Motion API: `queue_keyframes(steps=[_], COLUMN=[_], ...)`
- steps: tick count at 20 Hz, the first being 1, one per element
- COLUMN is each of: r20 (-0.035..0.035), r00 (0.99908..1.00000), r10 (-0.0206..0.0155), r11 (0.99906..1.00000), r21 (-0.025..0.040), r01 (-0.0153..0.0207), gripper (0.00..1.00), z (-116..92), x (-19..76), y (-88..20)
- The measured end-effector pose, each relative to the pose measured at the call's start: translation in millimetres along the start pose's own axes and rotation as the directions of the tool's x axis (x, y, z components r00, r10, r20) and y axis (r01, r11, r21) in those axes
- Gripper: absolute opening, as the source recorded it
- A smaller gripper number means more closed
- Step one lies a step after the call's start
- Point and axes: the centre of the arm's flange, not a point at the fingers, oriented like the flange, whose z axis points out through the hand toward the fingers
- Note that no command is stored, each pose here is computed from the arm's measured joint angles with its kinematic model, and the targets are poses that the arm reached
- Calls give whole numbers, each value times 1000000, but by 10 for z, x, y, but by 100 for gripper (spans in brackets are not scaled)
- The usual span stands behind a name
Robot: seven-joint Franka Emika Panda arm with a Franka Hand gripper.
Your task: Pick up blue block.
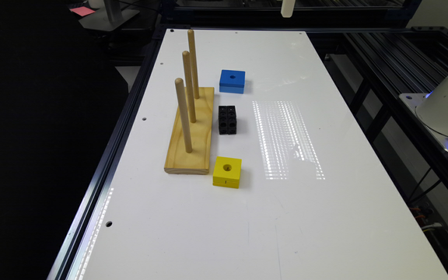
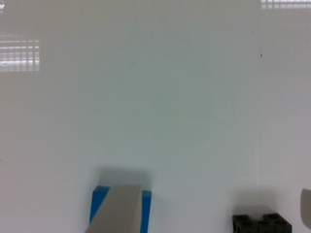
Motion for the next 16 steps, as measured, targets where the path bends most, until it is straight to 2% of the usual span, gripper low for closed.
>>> queue_keyframes(steps=[3,5,7,9,10,12,14,16], r20=[-45,-2465,-6642,-12683,-16943,-25286,-31192,-33845], r00=[999999,999979,999919,999809,999721,999484,999278,999184], r10=[1316,5925,10829,14886,16483,19818,21714,22057], r11=[999999,999981,999934,999861,999813,999687,999598,999570], r21=[155,1825,3881,7671,10366,15789,18923,20055], r01=[-1316,-5920,-10804,-14790,-16309,-19422,-21130,-21386], gripper=[100,100,100,100,100,100,100,100], z=[0,-13,-31,-50,-55,-45,-14,15], x=[4,23,48,88,116,196,300,422], y=[5,18,32,42,44,40,30,34])
